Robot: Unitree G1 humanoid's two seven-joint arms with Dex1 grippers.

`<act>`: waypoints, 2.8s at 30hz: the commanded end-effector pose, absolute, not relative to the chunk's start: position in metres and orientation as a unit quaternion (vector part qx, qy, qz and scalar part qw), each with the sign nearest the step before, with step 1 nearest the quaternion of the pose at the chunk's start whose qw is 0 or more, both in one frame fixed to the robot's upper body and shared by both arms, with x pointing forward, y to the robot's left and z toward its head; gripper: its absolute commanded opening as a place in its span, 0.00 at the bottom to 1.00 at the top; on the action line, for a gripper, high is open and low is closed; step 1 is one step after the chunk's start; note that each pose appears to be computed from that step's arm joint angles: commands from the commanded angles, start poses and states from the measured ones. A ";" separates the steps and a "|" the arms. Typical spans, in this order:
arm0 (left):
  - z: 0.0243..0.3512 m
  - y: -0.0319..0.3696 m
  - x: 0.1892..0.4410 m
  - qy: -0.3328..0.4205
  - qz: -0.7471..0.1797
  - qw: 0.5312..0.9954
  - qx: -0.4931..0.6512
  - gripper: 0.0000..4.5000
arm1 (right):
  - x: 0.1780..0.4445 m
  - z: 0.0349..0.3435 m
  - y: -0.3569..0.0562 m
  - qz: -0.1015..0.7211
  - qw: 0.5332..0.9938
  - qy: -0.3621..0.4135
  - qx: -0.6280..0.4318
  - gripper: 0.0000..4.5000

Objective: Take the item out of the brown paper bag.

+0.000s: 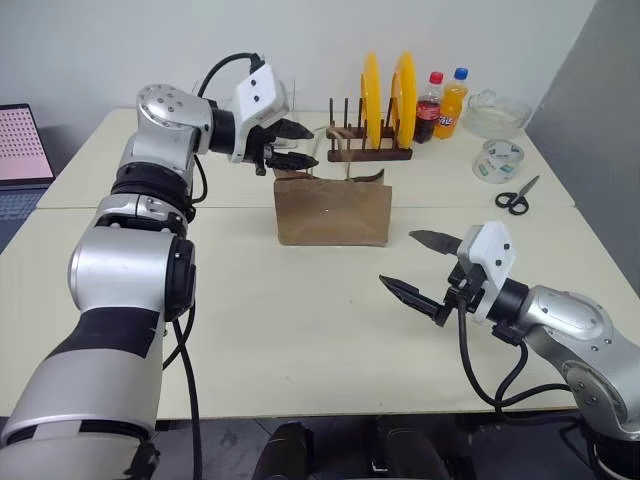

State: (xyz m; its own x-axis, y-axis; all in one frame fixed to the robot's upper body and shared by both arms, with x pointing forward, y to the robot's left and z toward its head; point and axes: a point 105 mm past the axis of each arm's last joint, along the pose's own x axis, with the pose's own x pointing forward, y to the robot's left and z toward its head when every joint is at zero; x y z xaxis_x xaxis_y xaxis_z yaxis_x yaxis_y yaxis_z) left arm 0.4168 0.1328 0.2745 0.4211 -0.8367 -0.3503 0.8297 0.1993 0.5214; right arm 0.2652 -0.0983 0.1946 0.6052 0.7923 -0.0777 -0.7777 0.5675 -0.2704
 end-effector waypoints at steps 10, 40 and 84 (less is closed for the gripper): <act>0.276 0.166 0.374 -0.063 -0.525 0.792 0.305 0.56 | 0.312 0.236 -0.101 0.435 0.871 -0.073 -0.215 1.00; 0.191 0.150 0.227 -0.016 -0.365 0.925 0.101 0.56 | 0.460 0.238 -0.045 0.386 0.772 0.005 -0.505 0.01; 0.158 0.143 0.253 -0.044 -0.568 0.712 0.411 1.00 | 0.262 0.175 -0.084 0.601 0.745 -0.004 -0.289 0.70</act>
